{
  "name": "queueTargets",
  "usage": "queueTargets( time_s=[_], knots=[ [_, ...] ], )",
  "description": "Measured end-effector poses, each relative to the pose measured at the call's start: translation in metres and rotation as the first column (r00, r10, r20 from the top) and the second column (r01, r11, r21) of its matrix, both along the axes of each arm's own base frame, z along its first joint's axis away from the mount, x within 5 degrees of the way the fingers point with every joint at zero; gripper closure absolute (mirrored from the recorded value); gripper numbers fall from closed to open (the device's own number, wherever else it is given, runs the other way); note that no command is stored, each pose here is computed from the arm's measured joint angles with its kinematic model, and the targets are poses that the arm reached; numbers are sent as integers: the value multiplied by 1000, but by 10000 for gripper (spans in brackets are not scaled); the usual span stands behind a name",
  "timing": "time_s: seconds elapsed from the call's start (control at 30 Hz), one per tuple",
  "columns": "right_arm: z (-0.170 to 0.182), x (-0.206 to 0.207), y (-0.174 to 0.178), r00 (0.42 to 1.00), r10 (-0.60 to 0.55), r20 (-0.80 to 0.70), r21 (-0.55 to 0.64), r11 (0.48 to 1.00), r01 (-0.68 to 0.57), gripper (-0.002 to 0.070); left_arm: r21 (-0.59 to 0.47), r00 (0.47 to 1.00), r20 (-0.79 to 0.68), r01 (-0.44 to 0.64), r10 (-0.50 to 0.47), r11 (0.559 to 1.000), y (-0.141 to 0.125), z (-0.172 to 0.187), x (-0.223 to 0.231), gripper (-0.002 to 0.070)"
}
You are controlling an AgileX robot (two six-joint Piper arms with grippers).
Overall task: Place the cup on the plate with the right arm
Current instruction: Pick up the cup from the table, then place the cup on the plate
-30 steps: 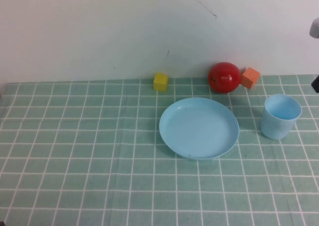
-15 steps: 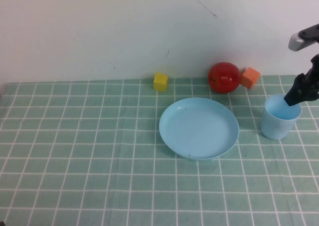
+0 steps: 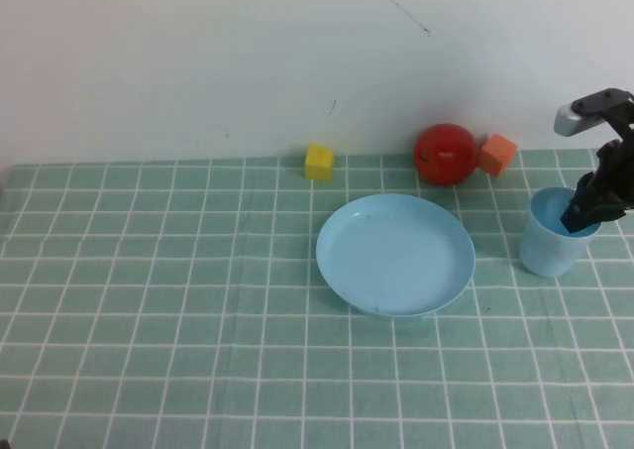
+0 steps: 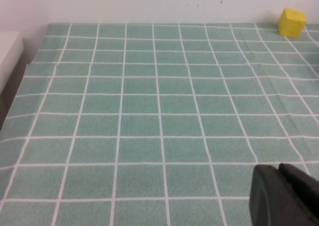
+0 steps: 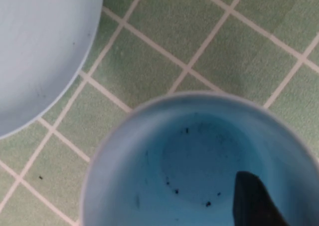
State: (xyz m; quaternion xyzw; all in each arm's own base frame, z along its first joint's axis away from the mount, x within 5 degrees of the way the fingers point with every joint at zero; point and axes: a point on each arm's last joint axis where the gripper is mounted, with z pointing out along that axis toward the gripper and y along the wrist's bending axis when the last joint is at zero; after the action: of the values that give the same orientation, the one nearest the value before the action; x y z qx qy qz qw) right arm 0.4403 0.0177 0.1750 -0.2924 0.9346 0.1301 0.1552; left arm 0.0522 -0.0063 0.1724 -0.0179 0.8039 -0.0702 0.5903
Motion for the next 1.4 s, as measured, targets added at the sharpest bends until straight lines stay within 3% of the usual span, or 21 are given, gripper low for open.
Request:
queueTargets(
  time_s=[0.07, 0.17, 0.33, 0.5, 0.67, 0.77, 0.93, 1.4],
  knots=[
    [1, 1, 1, 1000, 3, 3, 0, 1000, -3, 588, 0, 1000, 0, 0, 0, 1000, 0, 0, 0, 678],
    [12, 6, 7, 999, 38, 30, -18, 999, -37, 647, 0, 1000, 0, 0, 0, 1000, 0, 0, 0, 678],
    [47, 17, 38, 987, 125, 105, -66, 991, -118, 653, 0, 1000, 0, 0, 0, 1000, 0, 0, 0, 678],
    [77, 16, 98, 951, 233, 202, -70, 972, -223, 654, 0, 1000, 0, 0, 0, 1000, 0, 0, 0, 678],
    [72, -2, 170, 900, 376, 222, -102, 926, -362, 654, 0, 1000, 0, 0, 0, 1000, 0, 0, 0, 678],
    [54, -7, 191, 888, 421, 184, -135, 906, -401, 654, 0, 1000, 0, 0, 0, 1000, 0, 0, 0, 678],
    [29, -5, 197, 884, 449, 130, -193, 886, -421, 654, 0, 1000, 0, 0, 0, 1000, 0, 0, 0, 678],
    [27, 0, 196, 896, 411, 166, -205, 903, -377, 647, 0, 1000, 0, 0, 0, 1000, 0, 0, 0, 678]
  ],
)
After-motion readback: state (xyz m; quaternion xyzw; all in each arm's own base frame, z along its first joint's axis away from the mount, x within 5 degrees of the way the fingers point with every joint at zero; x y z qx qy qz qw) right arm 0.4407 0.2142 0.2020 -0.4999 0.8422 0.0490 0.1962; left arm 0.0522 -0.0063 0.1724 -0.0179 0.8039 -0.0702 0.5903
